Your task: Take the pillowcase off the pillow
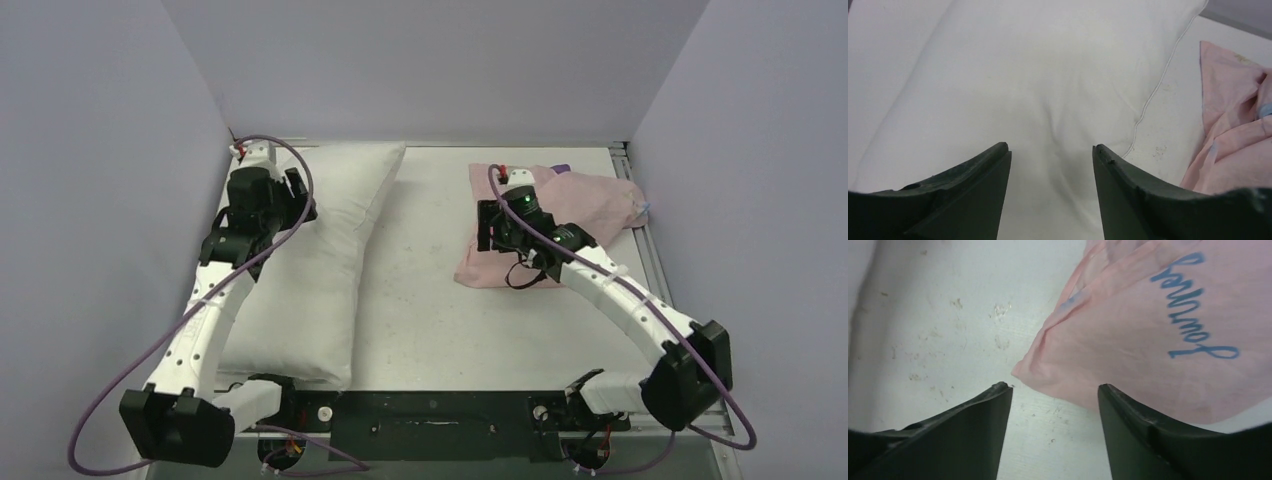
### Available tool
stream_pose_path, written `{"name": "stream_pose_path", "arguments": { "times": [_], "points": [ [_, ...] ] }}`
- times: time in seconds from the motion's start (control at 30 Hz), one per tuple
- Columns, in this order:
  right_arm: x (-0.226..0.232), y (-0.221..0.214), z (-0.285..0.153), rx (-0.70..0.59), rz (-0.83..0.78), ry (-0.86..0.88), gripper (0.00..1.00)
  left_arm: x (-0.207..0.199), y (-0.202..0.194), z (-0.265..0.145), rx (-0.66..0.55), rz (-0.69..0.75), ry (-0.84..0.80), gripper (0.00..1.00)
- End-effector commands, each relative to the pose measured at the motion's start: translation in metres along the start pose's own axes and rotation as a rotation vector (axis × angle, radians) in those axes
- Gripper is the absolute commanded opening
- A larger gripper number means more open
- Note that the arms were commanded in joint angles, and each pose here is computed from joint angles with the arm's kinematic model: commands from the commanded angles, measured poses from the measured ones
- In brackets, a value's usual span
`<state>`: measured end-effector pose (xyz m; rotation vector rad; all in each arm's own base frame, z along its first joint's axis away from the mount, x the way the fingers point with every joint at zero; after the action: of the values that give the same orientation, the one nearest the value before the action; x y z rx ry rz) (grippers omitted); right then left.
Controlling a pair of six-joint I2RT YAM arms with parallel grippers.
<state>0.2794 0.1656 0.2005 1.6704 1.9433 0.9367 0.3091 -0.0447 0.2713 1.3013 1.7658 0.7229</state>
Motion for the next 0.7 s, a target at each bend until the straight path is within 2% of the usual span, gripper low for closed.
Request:
{"name": "stream_pose_path", "arguments": {
  "times": [0.0,0.13,0.17,0.2,0.23,0.47,0.67],
  "points": [
    [-0.019,0.057,-0.065,-0.289,0.054,-0.112,0.74,-0.011,0.036,-0.051,-0.226,0.022,-0.066,0.65],
    [-0.043,0.076,-0.118,-0.442,0.086,-0.238,0.99,-0.013,0.045,-0.096,-0.345,0.066,-0.061,0.79],
    [-0.050,0.078,-0.131,-0.479,0.097,-0.270,0.95,-0.013,0.047,-0.108,-0.376,0.070,-0.063,0.90],
    [-0.057,0.079,-0.144,-0.512,0.108,-0.306,0.91,-0.012,0.048,-0.120,-0.402,0.073,-0.069,0.96],
    [-0.065,0.080,-0.158,-0.548,0.123,-0.353,0.90,-0.009,0.051,-0.136,-0.437,0.071,-0.073,0.98],
    [-0.107,0.062,-0.229,-0.741,0.227,-0.523,0.90,0.028,0.057,-0.216,-0.627,0.057,0.019,0.96],
    [-0.129,0.034,-0.250,-0.802,0.281,-0.602,0.90,0.059,0.034,-0.249,-0.741,0.005,0.077,0.96]
  ]
}}
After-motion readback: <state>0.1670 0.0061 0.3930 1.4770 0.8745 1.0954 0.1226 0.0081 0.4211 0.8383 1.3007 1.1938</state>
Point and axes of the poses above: each gripper's point midway between its finger pads, its own z axis out along the fingers, its own x axis along the line the jaws close on, y = z × x, the point moved 6 cm from there along -z, back along the fingers
